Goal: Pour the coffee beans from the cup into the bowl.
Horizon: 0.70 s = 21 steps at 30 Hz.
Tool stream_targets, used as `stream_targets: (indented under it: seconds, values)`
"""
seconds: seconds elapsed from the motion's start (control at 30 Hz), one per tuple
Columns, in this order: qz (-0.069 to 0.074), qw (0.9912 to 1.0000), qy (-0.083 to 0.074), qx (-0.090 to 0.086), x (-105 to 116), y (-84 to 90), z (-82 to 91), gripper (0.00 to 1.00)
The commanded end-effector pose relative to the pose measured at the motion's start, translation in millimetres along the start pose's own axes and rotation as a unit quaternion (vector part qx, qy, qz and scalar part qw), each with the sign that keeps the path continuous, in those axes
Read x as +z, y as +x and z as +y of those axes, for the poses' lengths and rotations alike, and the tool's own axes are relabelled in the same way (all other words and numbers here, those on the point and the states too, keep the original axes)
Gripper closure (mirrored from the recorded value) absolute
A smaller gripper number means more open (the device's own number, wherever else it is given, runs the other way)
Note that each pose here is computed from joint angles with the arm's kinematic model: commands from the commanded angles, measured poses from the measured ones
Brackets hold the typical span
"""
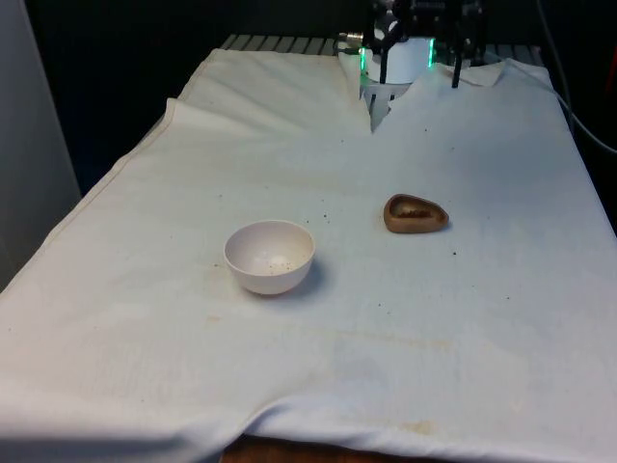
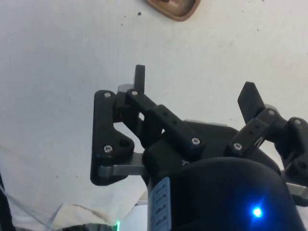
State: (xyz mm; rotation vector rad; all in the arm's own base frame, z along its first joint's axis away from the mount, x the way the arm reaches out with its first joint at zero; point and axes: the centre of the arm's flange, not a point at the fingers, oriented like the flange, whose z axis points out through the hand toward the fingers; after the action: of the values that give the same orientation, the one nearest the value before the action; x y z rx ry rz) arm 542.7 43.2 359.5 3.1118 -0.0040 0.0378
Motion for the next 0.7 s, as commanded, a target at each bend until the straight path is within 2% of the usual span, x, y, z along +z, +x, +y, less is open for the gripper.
stream_targets:
  seconds: [0.0,0.03,0.27,0.3,0.4,0.53,0.57,0.6,0.67]
  values:
    - [-0.002,1.00000,0.000,0.000,3.8,0.3,-0.2,0.00]
    - [0.002,1.00000,-0.001,0.000,8.6,0.1,-1.4,0.00]
    - [0.005,0.99999,0.002,-0.002,37.6,0.1,-4.0,0.00]
    - [0.000,0.99999,0.004,-0.003,37.4,-0.1,-3.4,0.00]
    - [0.010,0.99994,0.004,-0.001,48.5,0.5,-4.2,0.00]
    - [0.017,0.99984,0.005,-0.001,57.8,0.2,-3.7,0.00]
    - [0.010,0.99993,0.007,-0.002,56.9,0.4,-4.1,0.00]
    - [0.018,0.99981,0.006,-0.001,65.3,-1.9,-4.5,0.00]
    - [0.019,0.99979,0.007,-0.001,68.5,-2.7,-4.1,0.00]
